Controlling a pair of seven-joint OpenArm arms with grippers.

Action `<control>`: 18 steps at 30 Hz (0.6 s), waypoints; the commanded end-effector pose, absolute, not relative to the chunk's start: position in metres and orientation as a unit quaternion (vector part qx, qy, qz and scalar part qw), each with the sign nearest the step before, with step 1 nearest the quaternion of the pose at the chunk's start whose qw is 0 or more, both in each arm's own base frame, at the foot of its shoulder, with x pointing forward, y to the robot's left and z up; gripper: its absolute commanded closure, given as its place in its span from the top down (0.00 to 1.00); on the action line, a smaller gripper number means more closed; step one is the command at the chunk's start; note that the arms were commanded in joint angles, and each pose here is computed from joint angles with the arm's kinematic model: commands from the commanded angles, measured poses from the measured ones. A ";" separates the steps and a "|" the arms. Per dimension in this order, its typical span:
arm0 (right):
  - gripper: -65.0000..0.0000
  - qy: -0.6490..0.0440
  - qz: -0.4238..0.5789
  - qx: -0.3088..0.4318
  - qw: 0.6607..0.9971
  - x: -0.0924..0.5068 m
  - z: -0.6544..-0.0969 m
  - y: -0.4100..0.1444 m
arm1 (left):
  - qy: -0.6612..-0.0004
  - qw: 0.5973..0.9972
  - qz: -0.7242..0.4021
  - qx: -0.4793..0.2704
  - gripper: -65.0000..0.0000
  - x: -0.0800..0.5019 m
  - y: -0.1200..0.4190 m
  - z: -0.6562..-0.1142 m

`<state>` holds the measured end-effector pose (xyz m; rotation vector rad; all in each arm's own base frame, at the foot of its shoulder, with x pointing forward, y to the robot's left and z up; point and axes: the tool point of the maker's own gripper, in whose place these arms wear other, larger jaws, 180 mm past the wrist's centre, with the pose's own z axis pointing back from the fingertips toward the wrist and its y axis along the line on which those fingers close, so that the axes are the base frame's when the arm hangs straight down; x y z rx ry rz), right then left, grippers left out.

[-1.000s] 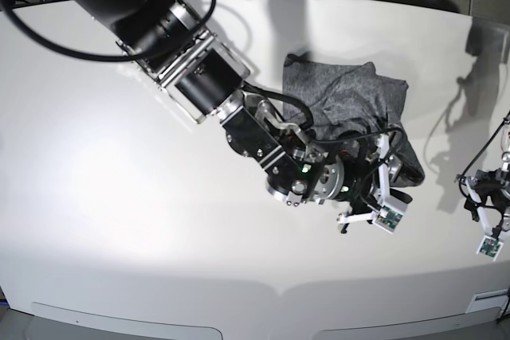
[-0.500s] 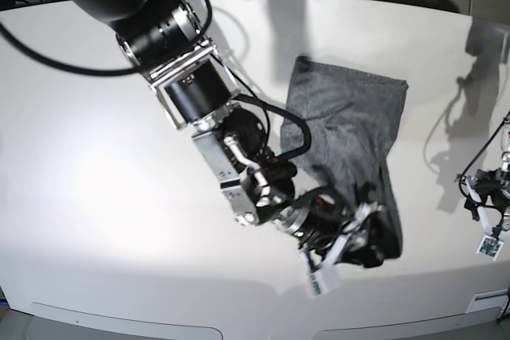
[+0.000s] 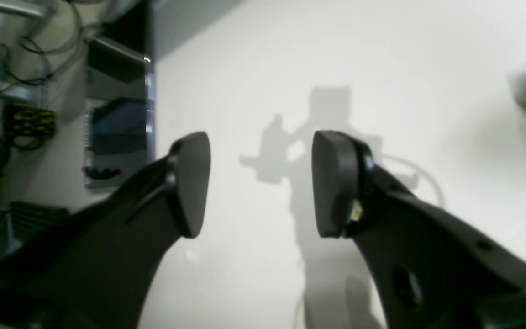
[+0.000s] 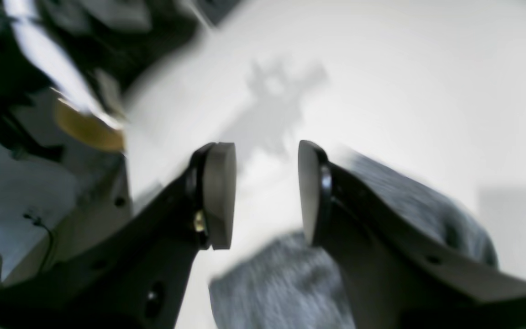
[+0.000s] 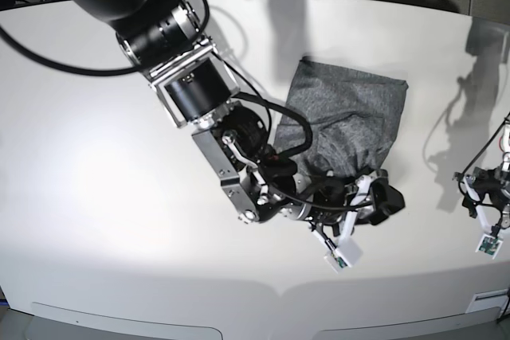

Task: Fold the T-shirt properly
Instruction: 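Drag the shirt edge with the right gripper to flatten the bundle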

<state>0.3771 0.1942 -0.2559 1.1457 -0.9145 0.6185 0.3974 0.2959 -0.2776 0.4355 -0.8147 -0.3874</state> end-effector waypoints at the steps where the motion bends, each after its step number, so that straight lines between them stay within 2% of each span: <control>1: 0.36 -0.454 0.267 0.538 0.658 0.388 -0.216 0.199 | -0.414 0.863 -0.184 0.225 0.53 0.405 0.302 -0.257; 3: 0.36 -0.453 0.259 0.548 0.654 0.389 -0.210 0.199 | -0.408 0.866 -0.186 0.223 0.53 0.401 0.302 -0.263; 6: 0.36 -0.439 0.287 0.526 0.670 0.388 -0.220 0.199 | -0.400 0.870 -0.188 0.219 0.53 0.396 0.301 -0.271; 8: 0.36 -0.457 0.323 0.471 0.682 0.397 -0.229 0.193 | -0.395 0.877 -0.186 0.203 0.53 0.391 0.296 -0.280; 12: 0.36 -0.498 0.416 0.291 0.703 0.427 -0.251 0.163 | -0.410 0.878 -0.206 0.138 0.53 0.392 0.254 -0.288; 16: 0.36 -0.532 0.431 0.228 0.693 0.434 -0.242 0.130 | -0.467 0.847 -0.245 0.071 0.53 0.394 0.187 -0.264; 18: 0.36 -0.544 0.415 0.177 0.708 0.441 -0.245 0.098 | -0.489 0.829 -0.268 0.046 0.53 0.390 0.160 -0.250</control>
